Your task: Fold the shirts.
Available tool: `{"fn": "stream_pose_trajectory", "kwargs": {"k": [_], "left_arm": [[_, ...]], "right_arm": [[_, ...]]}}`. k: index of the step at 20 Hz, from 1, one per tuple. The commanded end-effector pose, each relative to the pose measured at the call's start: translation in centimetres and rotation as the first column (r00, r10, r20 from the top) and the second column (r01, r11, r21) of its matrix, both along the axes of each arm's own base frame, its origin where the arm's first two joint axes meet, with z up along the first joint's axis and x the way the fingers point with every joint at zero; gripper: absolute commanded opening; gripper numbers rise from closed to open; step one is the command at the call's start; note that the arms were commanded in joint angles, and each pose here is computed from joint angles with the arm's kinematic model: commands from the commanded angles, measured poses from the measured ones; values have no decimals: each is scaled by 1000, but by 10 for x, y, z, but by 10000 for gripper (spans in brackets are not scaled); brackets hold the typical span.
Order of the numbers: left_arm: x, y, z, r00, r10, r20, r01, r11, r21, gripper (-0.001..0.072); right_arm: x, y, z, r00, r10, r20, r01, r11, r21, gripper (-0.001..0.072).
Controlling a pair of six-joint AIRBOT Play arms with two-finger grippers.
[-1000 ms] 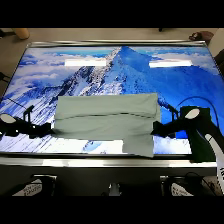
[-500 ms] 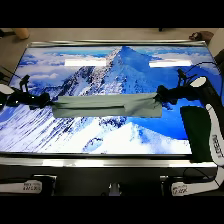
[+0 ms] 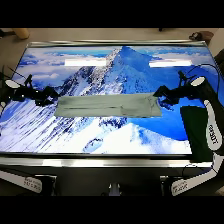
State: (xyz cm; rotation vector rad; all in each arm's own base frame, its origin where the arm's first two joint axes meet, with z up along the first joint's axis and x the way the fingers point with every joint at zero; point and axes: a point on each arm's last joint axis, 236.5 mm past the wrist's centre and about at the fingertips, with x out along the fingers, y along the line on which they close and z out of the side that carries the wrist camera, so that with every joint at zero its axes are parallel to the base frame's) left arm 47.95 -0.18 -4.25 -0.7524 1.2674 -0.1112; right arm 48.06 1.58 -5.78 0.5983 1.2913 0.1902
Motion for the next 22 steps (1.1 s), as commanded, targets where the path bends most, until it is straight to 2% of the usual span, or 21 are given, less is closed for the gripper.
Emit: {"fn": "stream_pose_trajectory", "kwargs": {"k": [1,3,5,6,7,8,9,10,11,12,14,18,22], "left_arm": [[-16,-12,31,992,-123,35,123,992,2,671],[-21,-31,49,984,-170,60,170,985,9,670],[-23,-52,64,972,-215,91,214,977,22,669],[-25,-65,67,965,-243,99,242,970,25,657],[-26,-78,67,958,-270,100,269,963,26,605],[-28,-94,66,949,-300,101,299,954,27,598],[-27,-111,63,940,-323,113,321,946,34,505],[-25,-128,60,932,-338,132,335,941,45,287],[-22,-146,56,924,-347,158,342,938,57,100],[-18,-170,50,916,-353,191,347,936,67,20],[-18,-228,37,900,-366,235,369,929,31,20],[-38,-354,5,936,-282,209,328,916,-231,20],[-92,-464,-11,932,-329,153,362,820,-444,19]], "right_arm": [[-51,-25,-26,974,63,-219,-84,992,-91,716],[-52,11,-36,966,103,-238,-100,995,25,718],[-44,43,-43,967,120,-226,-104,991,84,716],[-40,57,-46,968,115,-222,-97,991,91,710],[-34,67,-46,972,96,-214,-78,993,92,677],[-29,75,-43,976,94,-195,-76,993,93,447],[-26,81,-34,978,104,-180,-86,991,105,64],[-23,87,-17,980,119,-158,-98,986,133,24],[-19,89,4,984,132,-119,-116,984,134,24],[-17,89,29,987,142,-70,-132,983,125,24],[-22,91,82,988,154,29,-156,982,106,23],[-72,99,171,964,238,121,-249,965,82,23],[-107,101,239,944,223,241,-241,970,45,24]]}}
